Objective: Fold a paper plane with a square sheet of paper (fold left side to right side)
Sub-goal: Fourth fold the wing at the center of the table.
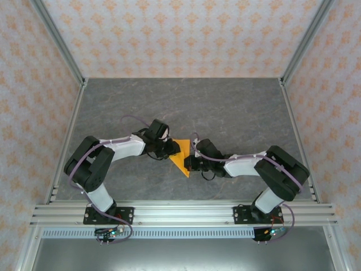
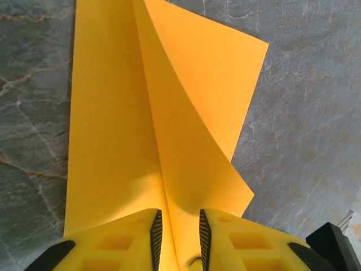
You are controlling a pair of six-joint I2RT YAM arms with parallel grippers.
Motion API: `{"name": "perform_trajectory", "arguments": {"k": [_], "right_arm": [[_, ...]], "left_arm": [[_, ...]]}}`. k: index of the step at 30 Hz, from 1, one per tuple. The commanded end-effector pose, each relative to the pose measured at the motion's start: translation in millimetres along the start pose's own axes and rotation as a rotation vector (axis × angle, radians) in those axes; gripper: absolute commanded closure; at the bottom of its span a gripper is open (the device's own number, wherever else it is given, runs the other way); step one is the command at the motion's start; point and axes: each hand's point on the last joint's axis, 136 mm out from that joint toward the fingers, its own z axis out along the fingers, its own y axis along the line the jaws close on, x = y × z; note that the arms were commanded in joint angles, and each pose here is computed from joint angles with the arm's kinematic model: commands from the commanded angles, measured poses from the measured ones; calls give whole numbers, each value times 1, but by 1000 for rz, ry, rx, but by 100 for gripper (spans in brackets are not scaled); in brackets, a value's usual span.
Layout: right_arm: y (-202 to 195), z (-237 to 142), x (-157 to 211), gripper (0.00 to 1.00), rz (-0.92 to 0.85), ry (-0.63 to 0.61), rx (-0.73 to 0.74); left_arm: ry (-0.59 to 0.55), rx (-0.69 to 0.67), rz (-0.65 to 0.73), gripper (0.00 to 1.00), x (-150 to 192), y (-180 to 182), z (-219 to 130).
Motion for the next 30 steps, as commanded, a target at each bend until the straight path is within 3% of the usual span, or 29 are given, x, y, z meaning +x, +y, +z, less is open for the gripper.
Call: {"name": "perform_trajectory", "arguments": {"k": [1,23,30], "right_arm": [[10,-2,-8,96,6,-32,-55],[-3,7,-1,96,63,10,-49],[-3,7,-1,91,65,8,-50]], "left_arm": [[-21,22,19,74,-3,-10,-4],[-8,35,0,68,-9,-12,11],[-7,28,-2,68,-10,-10,14]]}}
